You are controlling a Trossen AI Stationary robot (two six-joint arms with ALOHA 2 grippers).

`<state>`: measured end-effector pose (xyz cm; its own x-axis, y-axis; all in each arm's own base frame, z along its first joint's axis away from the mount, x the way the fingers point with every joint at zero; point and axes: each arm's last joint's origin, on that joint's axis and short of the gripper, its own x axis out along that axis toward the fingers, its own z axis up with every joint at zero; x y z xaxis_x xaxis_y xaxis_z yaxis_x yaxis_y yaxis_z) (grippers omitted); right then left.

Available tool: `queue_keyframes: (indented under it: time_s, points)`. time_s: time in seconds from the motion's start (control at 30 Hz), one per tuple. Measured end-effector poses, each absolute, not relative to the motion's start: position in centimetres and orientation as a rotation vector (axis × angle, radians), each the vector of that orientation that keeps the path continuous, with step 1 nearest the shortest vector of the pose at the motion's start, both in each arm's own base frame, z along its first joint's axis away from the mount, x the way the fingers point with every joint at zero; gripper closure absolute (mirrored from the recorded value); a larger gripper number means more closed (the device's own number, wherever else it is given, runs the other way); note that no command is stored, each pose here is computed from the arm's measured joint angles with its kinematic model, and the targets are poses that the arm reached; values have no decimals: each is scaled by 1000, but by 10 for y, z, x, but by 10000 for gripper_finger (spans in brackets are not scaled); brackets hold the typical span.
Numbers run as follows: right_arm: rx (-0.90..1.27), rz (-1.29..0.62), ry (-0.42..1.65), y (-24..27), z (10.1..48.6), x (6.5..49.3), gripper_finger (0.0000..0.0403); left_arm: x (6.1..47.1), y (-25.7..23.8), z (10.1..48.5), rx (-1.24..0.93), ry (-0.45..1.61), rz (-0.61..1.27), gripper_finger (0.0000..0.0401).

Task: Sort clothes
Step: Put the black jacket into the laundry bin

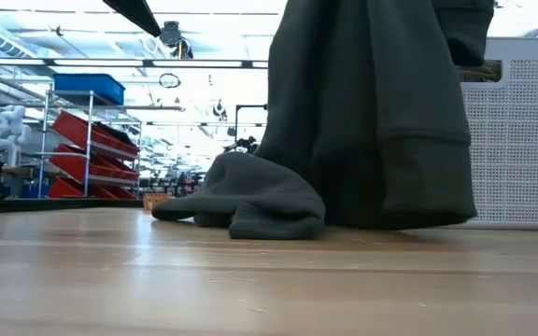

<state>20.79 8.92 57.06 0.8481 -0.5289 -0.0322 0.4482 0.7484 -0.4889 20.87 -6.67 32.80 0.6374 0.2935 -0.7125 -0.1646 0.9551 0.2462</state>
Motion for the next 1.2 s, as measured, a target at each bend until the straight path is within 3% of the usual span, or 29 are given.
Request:
queue_keyframes:
  time_s: [0.17,0.3,0.43,0.6,0.87,1.0,1.2]
  points:
    - [-432,-313,156,106,558,233,402,210,-67,329,175,825,256,201]
    - [-480,-253,154,124,546,261,402,214,-68,332,164,780,244,201]
    - [-591,-418,102,130,558,263,403,214,-69,332,159,780,243,201]
    - [-697,-789,193,116,584,248,403,214,-69,332,151,779,236,201]
    - [-536,-855,87,84,610,213,403,214,-70,332,155,777,233,201]
    - [-535,-727,100,88,592,221,403,214,-70,332,155,776,232,201]
    - [-270,-219,268,102,538,241,403,215,-72,332,133,781,194,201]
